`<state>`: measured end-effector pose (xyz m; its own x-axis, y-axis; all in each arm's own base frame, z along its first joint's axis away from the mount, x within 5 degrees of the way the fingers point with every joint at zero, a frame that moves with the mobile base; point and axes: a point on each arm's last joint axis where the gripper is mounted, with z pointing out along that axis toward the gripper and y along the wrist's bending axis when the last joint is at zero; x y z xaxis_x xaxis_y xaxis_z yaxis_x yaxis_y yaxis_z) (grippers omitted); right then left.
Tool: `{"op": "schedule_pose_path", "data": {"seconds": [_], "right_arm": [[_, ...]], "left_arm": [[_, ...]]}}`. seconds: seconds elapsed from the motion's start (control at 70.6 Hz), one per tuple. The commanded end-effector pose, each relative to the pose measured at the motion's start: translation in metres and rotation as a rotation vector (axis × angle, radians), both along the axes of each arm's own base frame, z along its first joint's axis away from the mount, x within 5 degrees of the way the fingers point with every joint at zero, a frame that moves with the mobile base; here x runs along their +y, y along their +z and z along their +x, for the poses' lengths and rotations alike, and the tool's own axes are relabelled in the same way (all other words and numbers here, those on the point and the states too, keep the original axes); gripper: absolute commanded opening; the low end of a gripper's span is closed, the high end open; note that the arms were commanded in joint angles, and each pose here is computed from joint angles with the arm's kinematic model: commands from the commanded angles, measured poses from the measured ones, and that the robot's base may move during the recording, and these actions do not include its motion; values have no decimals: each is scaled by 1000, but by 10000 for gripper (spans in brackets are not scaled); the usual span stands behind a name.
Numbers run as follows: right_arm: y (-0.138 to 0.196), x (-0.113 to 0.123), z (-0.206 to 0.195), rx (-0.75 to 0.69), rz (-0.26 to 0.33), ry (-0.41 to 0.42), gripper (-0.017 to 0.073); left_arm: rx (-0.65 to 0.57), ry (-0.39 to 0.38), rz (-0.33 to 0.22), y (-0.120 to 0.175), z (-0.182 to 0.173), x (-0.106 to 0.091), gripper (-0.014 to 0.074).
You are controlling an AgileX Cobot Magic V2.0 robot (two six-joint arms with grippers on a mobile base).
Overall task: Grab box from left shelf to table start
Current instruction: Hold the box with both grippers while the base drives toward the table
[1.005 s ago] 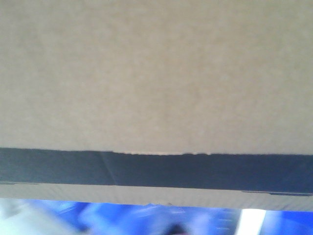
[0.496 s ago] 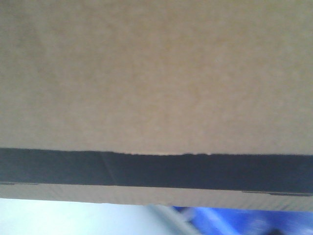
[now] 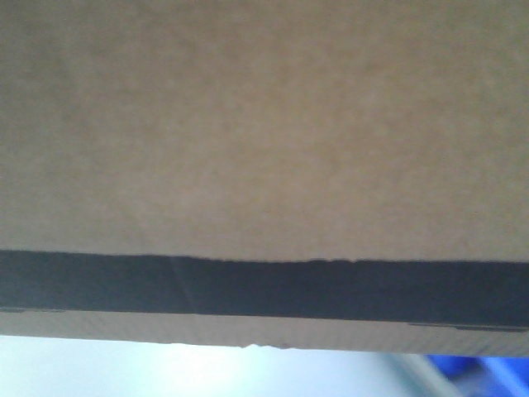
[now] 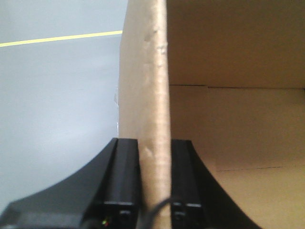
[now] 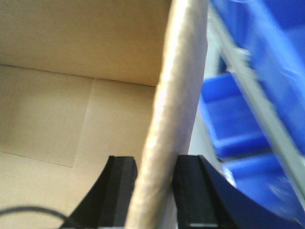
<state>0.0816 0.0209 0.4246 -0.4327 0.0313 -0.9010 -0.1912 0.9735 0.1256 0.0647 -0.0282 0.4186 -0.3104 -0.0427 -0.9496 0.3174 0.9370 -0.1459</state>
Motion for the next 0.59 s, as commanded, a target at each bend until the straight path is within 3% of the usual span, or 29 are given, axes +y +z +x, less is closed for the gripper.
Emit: {"op": "schedule_pose_path", "data": {"seconds": [0.0, 0.581], "right_arm": [[24, 4, 0, -176, 76, 33, 58], [24, 4, 0, -176, 76, 33, 58]], "left_arm": [[-111, -86, -229, 25, -8, -9, -103], [-111, -86, -229, 25, -8, -9, -103]]}}
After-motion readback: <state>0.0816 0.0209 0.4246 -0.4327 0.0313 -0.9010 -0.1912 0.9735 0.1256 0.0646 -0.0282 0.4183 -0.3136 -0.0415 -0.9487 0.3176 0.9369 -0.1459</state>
